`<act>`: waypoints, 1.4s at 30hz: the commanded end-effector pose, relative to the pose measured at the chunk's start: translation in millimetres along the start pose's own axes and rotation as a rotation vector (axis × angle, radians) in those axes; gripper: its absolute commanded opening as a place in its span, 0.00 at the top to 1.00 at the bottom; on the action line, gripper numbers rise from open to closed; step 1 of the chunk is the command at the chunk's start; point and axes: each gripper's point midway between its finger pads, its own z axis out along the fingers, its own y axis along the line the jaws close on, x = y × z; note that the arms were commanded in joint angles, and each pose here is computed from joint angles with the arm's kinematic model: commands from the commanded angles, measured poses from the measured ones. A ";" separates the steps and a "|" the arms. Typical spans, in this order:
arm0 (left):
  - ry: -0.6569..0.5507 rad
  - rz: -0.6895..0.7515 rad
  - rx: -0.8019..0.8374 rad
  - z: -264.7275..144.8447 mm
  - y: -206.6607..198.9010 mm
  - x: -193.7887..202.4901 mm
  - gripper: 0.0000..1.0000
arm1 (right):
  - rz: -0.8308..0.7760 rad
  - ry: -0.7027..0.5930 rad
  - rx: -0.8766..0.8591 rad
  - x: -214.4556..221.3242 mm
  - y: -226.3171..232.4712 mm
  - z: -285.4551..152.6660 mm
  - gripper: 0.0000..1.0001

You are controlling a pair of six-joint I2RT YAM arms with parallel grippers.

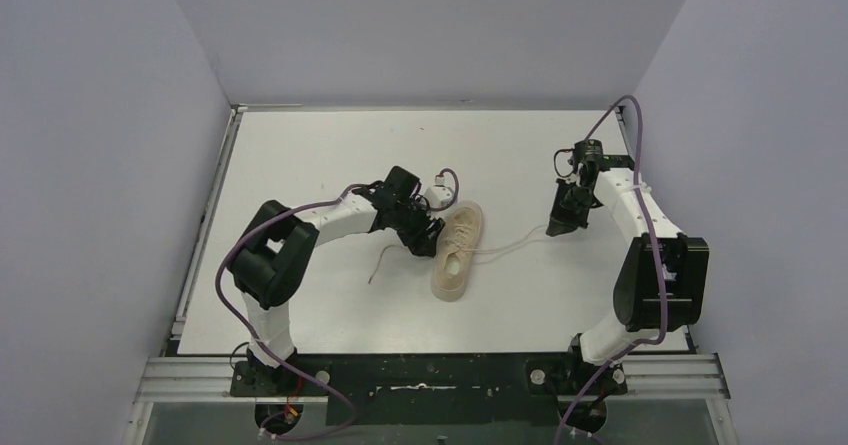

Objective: Tie the shoes

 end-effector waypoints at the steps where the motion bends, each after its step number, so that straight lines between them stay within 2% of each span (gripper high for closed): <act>1: -0.150 0.056 -0.018 7.1 3.8 -45.5 0.55 | -0.016 -0.043 -0.040 -6.9 10.1 -17.0 1.00; 5: -0.187 0.079 -0.032 8.0 4.5 -48.9 0.55 | -0.037 -0.040 -0.051 -1.3 16.6 -22.6 1.00; 11: -0.188 0.101 0.056 14.1 -7.4 -49.7 0.53 | -0.031 -0.041 -0.056 7.1 15.9 -28.2 1.00; 12: -0.187 0.098 0.061 15.4 -7.8 -48.8 0.56 | -0.032 -0.044 -0.056 7.2 16.0 -29.8 1.00; 15: -0.181 0.092 0.058 15.6 -7.8 -44.8 0.73 | -0.030 -0.053 -0.050 7.0 15.0 -35.6 1.00; 17: -0.183 0.092 0.050 11.4 -9.0 -40.1 0.81 | -0.029 -0.068 -0.044 6.6 13.4 -41.1 1.00; 20: -0.219 0.096 0.008 -1.8 -8.0 -46.4 0.99 | -0.027 -0.077 -0.035 6.4 9.4 -47.2 1.00; 25: -0.357 0.051 -0.084 -30.8 -7.0 -77.7 1.00 | -0.047 -0.084 -0.090 3.3 22.0 -65.1 1.00; 31: -0.613 0.117 -0.123 -60.0 -13.4 -119.1 1.00 | -0.091 -0.056 -0.427 -11.6 103.5 -95.8 1.00; 36: -0.672 0.188 -0.032 -51.0 -25.9 -130.9 1.00 | -0.125 0.003 -0.745 -28.5 196.0 -120.4 1.00; 42: -0.782 0.281 0.021 -42.6 -42.7 -119.0 1.00 | -0.118 0.113 -0.927 -43.1 278.8 -126.9 1.00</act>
